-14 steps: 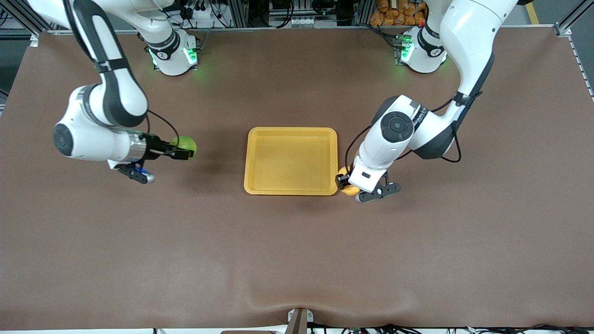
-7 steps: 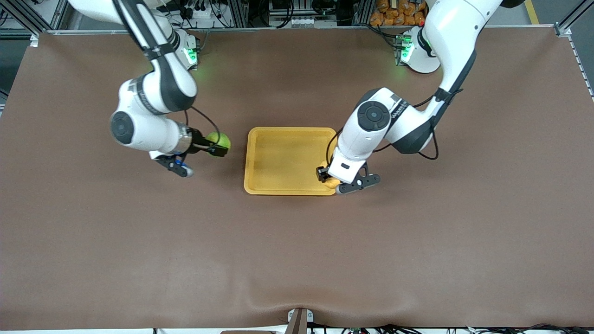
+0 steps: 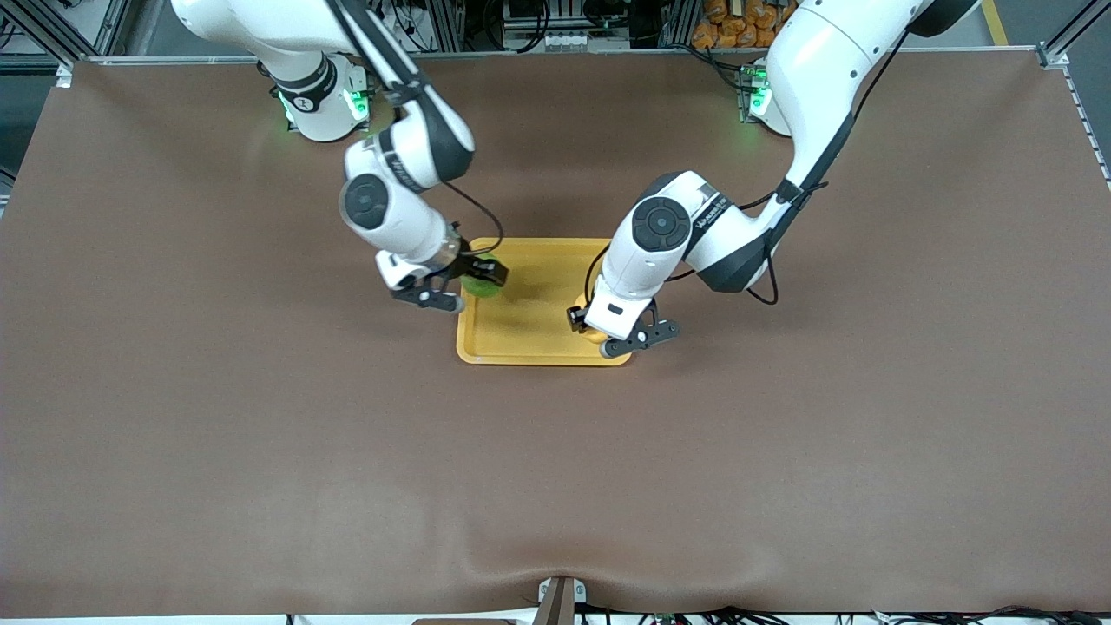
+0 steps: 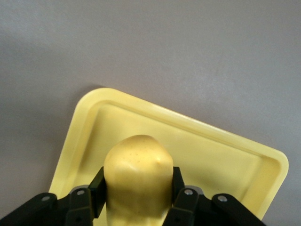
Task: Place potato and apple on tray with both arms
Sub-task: 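Lift the apple with the right gripper while the left gripper lifts the potato, then lower the apple onto the tray and open the right gripper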
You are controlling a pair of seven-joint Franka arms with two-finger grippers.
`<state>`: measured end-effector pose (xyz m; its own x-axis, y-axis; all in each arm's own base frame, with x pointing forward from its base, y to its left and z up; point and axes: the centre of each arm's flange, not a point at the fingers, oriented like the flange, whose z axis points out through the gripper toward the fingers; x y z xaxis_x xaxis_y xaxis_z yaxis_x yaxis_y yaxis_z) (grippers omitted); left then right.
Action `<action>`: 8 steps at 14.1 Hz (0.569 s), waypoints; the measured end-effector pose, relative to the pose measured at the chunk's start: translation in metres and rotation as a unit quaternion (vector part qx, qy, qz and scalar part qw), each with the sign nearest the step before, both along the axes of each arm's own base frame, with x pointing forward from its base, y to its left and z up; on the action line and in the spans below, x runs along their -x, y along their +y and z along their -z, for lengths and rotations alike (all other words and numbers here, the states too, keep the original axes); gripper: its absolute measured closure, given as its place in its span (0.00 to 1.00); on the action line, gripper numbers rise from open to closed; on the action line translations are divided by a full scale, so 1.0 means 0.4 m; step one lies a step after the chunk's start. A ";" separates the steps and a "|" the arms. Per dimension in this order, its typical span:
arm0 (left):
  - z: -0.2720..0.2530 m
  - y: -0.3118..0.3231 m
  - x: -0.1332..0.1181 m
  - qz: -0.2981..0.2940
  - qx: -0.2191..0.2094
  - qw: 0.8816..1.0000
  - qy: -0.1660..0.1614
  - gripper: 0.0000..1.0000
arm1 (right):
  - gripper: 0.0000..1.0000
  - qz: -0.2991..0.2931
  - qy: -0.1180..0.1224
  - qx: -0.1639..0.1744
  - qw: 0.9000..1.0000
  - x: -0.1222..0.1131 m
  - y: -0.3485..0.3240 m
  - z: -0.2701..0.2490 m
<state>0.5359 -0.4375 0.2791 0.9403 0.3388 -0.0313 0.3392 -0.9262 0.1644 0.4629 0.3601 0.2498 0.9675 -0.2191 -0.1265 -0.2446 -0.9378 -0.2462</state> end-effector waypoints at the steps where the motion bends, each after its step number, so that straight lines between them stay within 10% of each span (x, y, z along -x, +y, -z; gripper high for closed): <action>1: 0.010 -0.002 0.002 0.001 -0.001 1.000 0.003 0.44 | 0.14 -0.010 -0.011 0.002 1.000 0.014 0.023 0.027; 8: 0.109 -0.016 0.036 0.058 -0.049 0.997 0.005 0.44 | 0.14 -0.078 -0.041 0.020 0.996 0.014 0.022 0.072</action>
